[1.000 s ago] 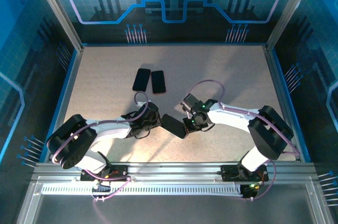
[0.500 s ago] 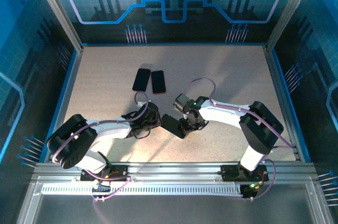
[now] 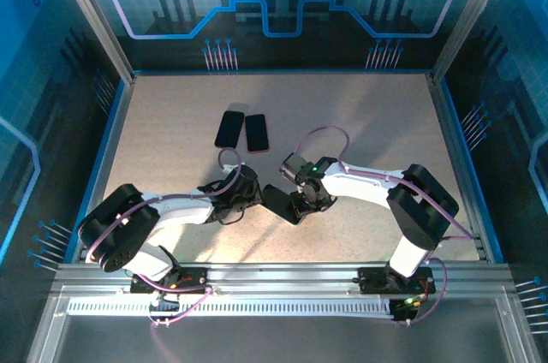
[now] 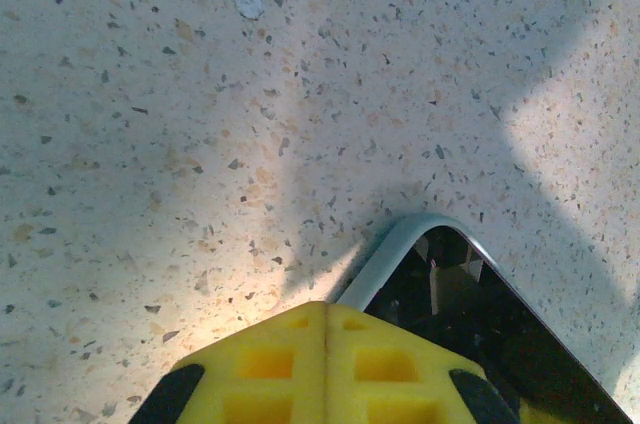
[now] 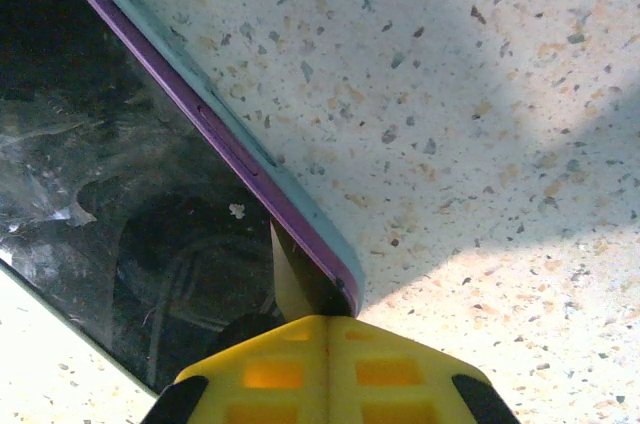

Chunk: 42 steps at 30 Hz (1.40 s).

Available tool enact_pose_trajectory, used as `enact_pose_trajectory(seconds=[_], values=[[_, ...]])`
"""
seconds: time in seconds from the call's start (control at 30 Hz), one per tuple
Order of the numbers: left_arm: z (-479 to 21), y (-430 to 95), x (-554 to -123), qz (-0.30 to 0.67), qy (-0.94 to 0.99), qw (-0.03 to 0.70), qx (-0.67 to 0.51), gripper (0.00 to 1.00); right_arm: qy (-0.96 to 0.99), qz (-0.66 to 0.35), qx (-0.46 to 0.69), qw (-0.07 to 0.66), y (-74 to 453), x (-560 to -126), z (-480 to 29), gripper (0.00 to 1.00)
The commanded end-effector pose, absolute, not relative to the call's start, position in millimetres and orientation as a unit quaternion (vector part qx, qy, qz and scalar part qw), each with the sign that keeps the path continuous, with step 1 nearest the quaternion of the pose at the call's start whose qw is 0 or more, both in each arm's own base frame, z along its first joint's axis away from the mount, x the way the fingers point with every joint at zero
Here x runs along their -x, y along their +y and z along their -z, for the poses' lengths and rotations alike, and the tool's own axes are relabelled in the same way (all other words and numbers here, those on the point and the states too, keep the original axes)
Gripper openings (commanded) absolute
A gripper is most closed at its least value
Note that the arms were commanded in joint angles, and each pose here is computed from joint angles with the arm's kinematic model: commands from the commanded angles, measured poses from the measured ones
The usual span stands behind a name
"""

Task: Put the phone into the phone case

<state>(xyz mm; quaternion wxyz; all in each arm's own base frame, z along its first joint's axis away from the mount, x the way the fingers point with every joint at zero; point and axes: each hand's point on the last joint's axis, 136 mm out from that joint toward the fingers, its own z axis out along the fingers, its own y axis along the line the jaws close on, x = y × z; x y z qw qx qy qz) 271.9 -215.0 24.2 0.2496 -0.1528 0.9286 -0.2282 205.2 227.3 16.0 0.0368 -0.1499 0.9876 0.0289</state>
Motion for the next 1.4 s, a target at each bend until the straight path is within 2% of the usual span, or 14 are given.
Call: enact_pose_trajectory(seconds=[0.0,0.6,1.37], values=[[-23,-224,-271,0.239,0.929,0.241,0.148,0.00,0.984,-0.059,0.167,-0.033,243,-167,62,0.00],[-29,-219,-270,0.233,0.928,0.250,0.149,0.00,0.971,-0.105,0.177,0.119,247,-216,-70,0.00],[-28,-218,-268,0.232,0.929,0.249,0.148,0.00,0.980,-0.049,0.186,0.057,231,-216,-5,0.00]])
